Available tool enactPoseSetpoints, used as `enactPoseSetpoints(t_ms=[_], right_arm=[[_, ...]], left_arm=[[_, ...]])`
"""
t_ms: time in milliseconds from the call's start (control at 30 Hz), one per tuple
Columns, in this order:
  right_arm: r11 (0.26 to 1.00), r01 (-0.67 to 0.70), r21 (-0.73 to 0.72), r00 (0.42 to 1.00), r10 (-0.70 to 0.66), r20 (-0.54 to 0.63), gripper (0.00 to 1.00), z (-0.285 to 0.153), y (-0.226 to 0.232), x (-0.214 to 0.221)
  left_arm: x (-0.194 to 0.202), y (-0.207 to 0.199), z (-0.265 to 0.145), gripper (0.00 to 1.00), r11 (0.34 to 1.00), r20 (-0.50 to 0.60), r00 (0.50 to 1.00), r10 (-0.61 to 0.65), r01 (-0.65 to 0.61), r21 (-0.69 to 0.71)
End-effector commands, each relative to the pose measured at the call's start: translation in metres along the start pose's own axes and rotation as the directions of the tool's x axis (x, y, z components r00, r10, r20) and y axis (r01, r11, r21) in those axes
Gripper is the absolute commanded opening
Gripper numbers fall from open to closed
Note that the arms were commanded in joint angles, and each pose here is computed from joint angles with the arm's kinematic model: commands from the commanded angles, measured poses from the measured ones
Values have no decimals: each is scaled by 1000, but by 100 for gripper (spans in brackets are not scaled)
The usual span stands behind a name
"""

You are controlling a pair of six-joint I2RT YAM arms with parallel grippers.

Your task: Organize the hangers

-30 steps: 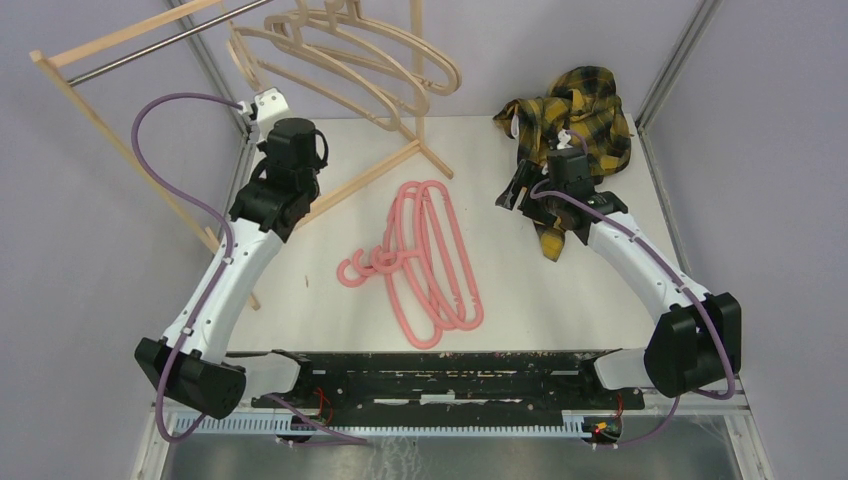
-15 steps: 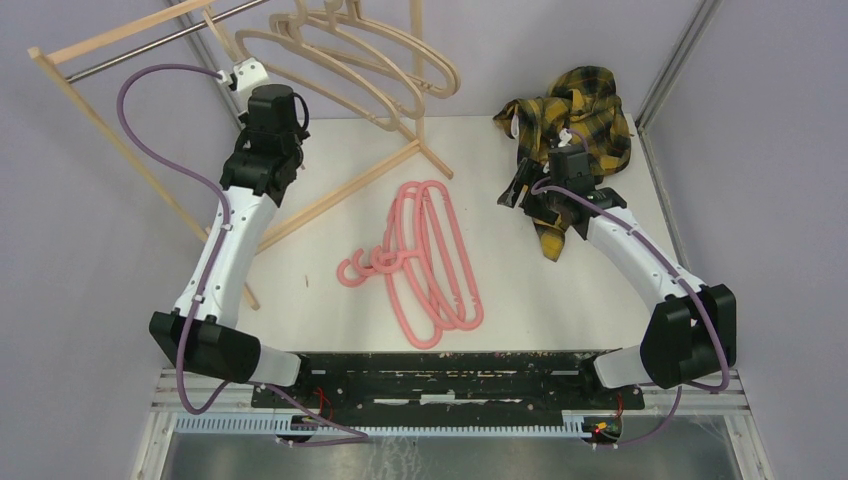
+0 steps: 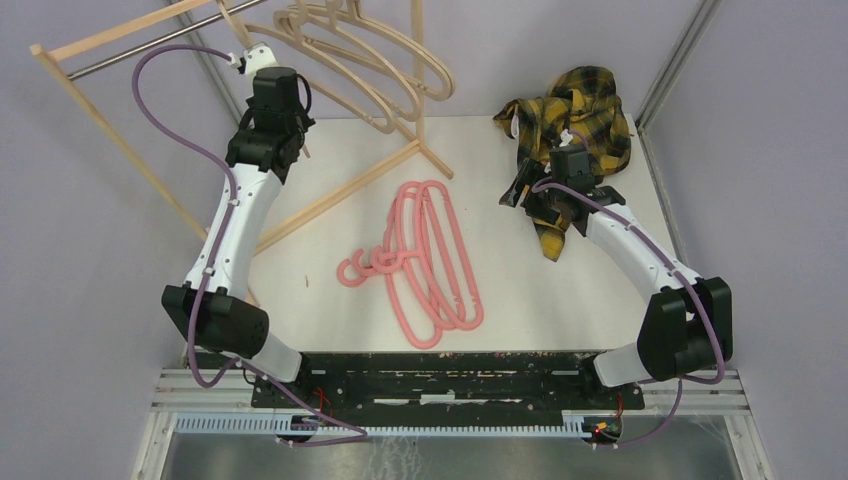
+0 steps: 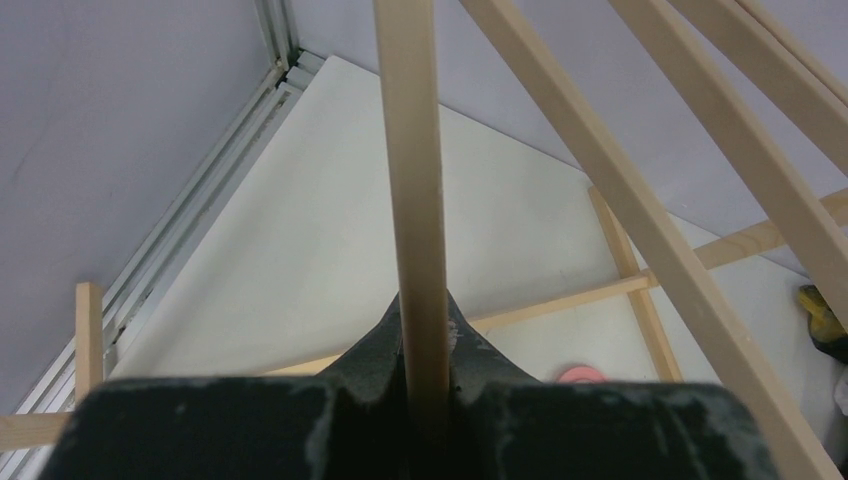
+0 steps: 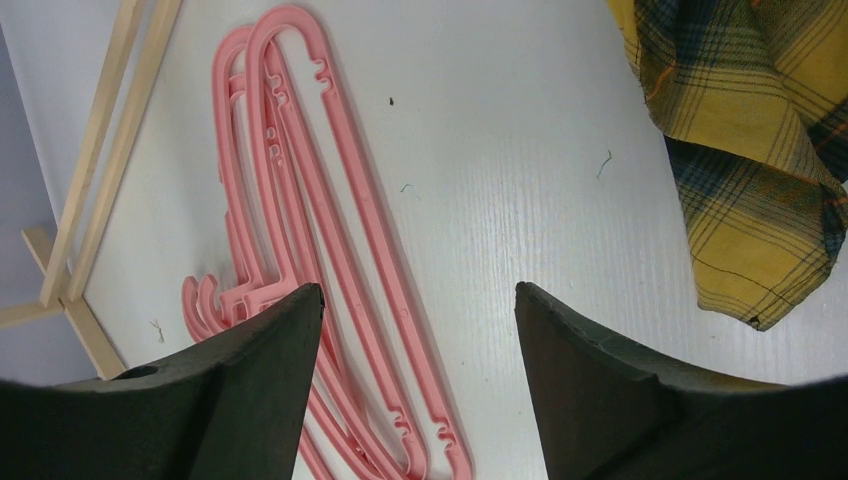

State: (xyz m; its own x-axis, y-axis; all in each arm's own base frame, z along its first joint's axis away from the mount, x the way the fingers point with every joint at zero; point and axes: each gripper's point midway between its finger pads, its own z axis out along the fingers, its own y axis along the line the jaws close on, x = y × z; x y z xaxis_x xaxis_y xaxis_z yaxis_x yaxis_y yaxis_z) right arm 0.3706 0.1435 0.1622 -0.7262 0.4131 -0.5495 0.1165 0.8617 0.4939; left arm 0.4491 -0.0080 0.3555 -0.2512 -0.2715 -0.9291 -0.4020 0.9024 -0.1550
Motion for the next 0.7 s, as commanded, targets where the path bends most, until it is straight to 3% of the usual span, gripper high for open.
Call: enactPoseSetpoints(t_ms=[0,567,667], right_arm=[[1000,1,-26,999,0,39,78,3,4,-12],[999,-29,-42,999,30,25,79,12,2,-10],[999,-22,-39,999,23,31,81,9,1,-11]], left_arm=[[11,-16,4,3,993,-67,994,81,-75,85],[49,-78,0,3,947,-153,958,241,-198,253],[41,-79,-7,11,944,-129,965,229,-188,271]])
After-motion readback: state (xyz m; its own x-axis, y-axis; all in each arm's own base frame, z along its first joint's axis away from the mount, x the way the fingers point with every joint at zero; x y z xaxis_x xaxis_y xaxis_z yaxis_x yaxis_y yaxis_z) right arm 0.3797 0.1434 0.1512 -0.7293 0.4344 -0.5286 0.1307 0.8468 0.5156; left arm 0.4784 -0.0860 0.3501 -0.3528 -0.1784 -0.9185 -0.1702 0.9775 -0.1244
